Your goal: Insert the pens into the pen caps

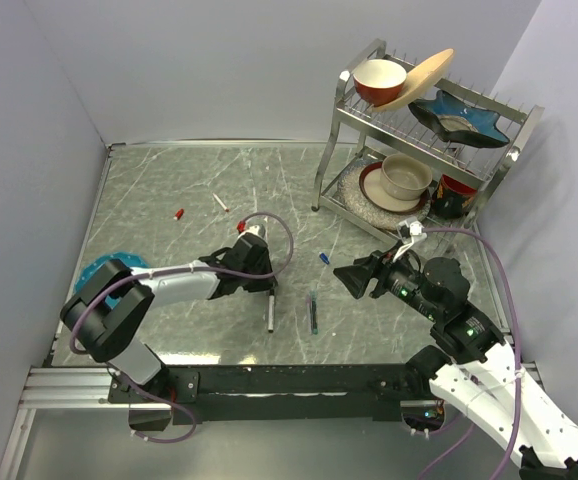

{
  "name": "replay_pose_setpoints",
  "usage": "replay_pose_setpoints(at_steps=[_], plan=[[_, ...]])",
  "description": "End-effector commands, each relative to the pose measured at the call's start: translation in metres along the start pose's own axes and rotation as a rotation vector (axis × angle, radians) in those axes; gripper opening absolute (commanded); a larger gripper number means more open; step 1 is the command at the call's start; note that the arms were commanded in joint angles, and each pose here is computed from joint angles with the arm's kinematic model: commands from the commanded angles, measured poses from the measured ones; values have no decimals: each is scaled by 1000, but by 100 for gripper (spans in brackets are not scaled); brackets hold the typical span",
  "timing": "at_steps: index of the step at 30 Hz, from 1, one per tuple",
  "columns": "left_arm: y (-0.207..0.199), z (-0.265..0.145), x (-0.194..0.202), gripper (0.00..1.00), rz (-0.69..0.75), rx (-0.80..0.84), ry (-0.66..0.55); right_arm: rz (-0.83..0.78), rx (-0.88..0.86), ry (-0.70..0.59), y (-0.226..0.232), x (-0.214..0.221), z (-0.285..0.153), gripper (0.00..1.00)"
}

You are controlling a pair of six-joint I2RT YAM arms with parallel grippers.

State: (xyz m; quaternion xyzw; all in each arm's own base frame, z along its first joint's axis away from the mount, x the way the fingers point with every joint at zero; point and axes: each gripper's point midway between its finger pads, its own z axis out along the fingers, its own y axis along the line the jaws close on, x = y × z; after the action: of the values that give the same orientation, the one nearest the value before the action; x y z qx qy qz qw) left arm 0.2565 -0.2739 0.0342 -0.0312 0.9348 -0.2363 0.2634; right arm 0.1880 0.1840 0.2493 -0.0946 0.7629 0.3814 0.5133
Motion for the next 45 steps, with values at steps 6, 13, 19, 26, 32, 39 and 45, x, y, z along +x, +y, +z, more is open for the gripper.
replay_pose_setpoints(at_steps=[6, 13, 19, 26, 32, 39, 45], plan=[[-12, -26, -52, 42, -21, -46, -144, -24, 13, -58, -1, -13, -3, 76], [31, -26, -79, 42, -72, -200, -180, -24, -14, -71, 5, -16, -7, 75], [51, -13, -83, 41, -97, -238, -160, -28, -24, -76, 7, -17, -8, 73], [68, 5, -79, 41, -86, -296, -113, -34, -29, -64, 7, -14, -6, 73], [78, 18, -69, 34, -85, -341, -58, -40, -29, -81, 8, -19, -8, 70], [84, 19, -62, 17, -75, -373, -15, -33, -39, -90, 11, -22, -10, 70], [94, 17, -57, 15, -44, -442, 29, -14, -44, -86, 12, -21, -8, 70]])
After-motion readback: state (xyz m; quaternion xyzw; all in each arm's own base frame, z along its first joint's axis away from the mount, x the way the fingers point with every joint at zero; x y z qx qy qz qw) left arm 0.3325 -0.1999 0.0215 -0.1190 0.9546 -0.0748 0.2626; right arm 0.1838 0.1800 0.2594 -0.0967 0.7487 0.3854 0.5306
